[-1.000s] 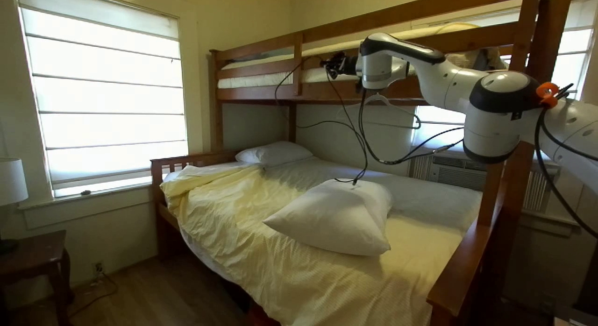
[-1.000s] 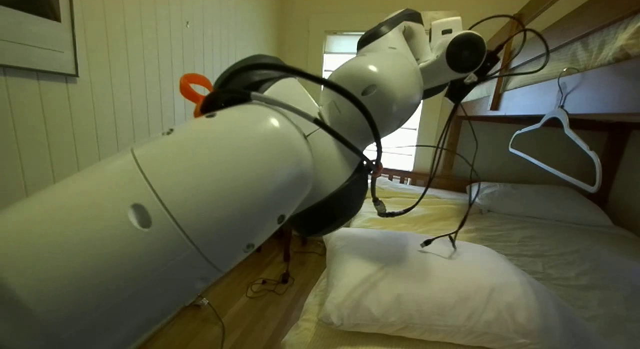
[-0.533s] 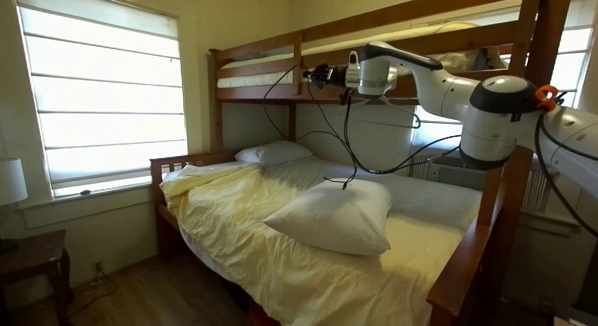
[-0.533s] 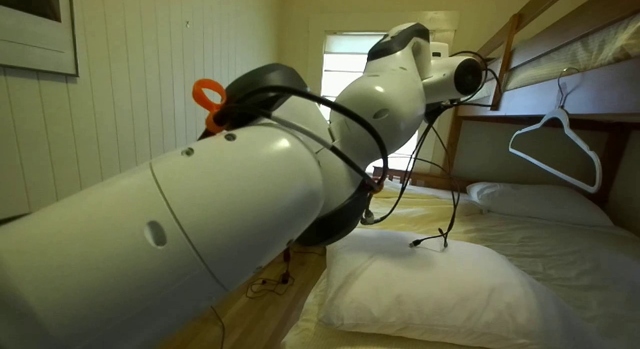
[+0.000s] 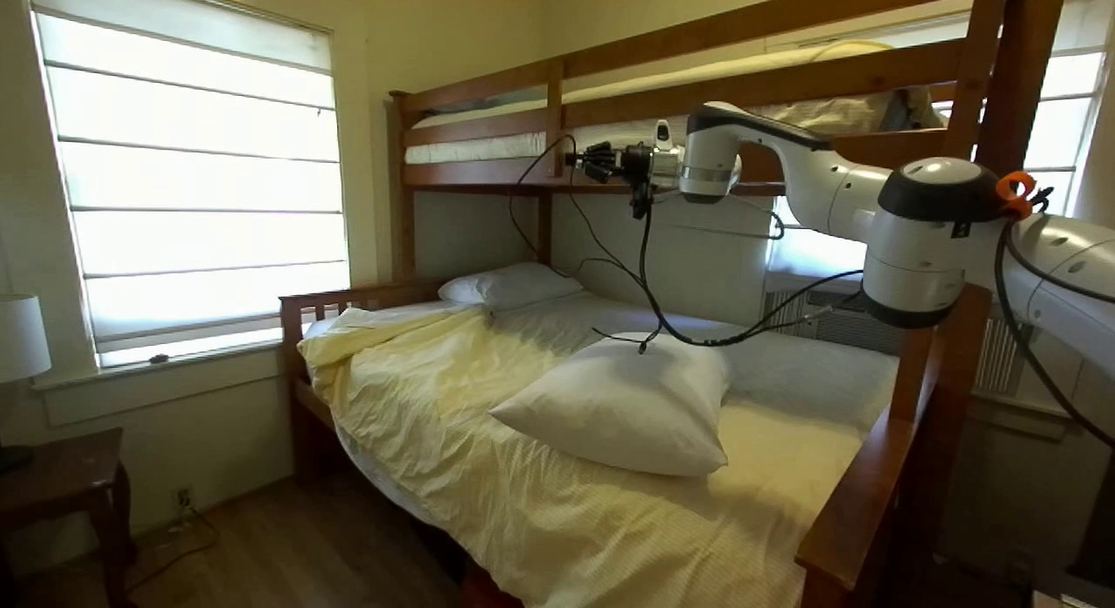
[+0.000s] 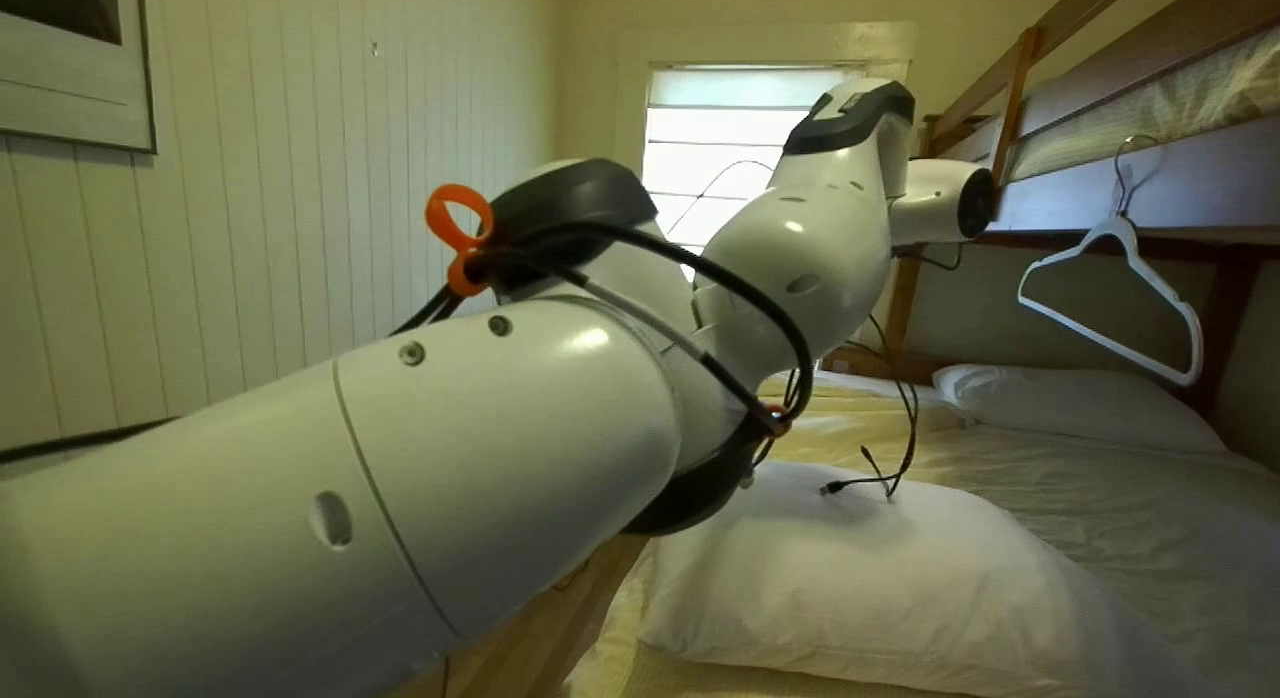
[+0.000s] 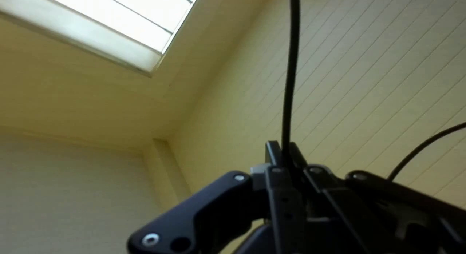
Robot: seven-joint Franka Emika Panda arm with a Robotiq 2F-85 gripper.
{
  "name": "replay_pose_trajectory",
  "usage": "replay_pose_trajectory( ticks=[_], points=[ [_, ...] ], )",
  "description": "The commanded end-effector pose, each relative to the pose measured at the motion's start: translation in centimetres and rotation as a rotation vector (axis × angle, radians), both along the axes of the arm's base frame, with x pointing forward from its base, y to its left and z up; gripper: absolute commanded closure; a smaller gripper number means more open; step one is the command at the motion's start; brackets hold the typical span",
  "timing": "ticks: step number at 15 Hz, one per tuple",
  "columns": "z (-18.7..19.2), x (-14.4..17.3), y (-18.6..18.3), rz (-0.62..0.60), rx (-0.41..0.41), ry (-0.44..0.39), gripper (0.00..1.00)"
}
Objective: Pick up the black cable from the pillow then set it back down on the pillow.
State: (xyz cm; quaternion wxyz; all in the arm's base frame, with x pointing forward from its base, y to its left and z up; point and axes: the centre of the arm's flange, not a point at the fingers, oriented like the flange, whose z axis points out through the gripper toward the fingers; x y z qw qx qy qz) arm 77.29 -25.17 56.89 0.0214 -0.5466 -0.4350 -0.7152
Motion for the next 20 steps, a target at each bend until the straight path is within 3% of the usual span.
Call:
replay_pose_trajectory(
  ticks=[1,6,10,13,15,20],
  points=[
    [-0.6,1.0,-0.5,-0.057,-0.044,0.184,0.64],
    [-1.4,-0.9,-2.4,-0.162,-0.232,0.343,0.29],
    [-1.5,-1.3,-2.6,-0.154,-0.332,0.509,0.01],
    [-2.2,-2.0,-2.4,-0.113,-0.341,0.603,0.0],
    [-3.5,-3.0,-4.8,-0.14,-0.41,0.686,0.0],
    [-6.1,-2.3,-5.7,-0.257,-0.537,0.846,0.0]
  ],
)
